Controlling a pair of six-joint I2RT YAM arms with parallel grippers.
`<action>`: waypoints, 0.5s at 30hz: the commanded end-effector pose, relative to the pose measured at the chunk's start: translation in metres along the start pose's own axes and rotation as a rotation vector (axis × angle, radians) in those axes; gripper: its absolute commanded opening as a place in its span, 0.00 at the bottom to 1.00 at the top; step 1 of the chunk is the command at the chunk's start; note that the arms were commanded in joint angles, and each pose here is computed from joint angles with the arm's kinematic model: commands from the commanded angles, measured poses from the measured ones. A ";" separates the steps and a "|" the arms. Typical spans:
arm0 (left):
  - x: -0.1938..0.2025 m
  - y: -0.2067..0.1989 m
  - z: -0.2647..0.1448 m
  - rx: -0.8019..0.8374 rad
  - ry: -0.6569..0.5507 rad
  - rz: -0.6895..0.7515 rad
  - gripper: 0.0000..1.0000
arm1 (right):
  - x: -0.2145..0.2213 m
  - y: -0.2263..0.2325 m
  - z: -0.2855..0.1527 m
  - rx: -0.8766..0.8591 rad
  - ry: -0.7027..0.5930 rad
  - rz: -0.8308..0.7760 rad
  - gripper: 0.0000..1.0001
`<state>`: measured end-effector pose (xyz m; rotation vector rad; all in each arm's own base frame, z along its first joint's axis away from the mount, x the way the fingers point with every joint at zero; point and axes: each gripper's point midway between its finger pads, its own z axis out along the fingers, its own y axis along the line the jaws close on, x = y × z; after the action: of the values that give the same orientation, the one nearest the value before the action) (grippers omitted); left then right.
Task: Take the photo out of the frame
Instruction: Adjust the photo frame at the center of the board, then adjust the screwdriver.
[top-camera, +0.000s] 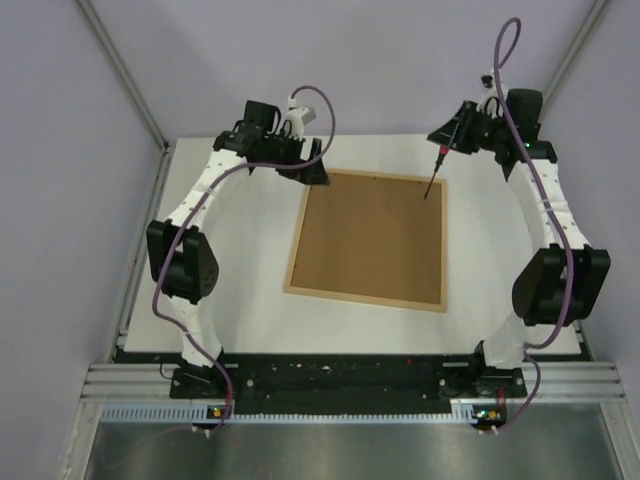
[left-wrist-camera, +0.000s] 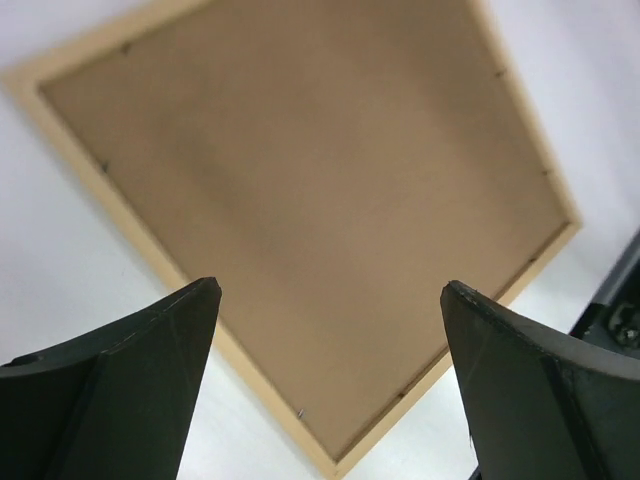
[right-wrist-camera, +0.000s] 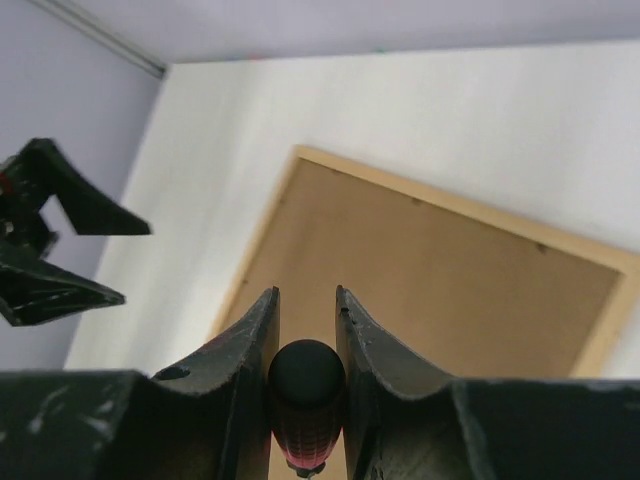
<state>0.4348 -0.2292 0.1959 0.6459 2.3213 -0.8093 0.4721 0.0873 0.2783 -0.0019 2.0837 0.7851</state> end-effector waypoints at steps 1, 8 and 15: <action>-0.050 -0.088 -0.007 0.322 -0.137 0.146 0.98 | -0.009 0.083 0.007 -0.289 -0.064 0.020 0.00; -0.052 -0.157 0.018 0.550 -0.113 0.131 0.98 | 0.009 0.132 0.029 -0.470 -0.044 0.103 0.00; -0.045 -0.184 0.030 0.633 -0.082 0.105 0.99 | 0.017 0.137 0.030 -0.506 -0.030 0.151 0.00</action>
<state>0.3707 -0.3793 0.2482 0.9301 2.0385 -1.4330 0.4485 0.2116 0.2913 -0.0616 1.9426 1.3139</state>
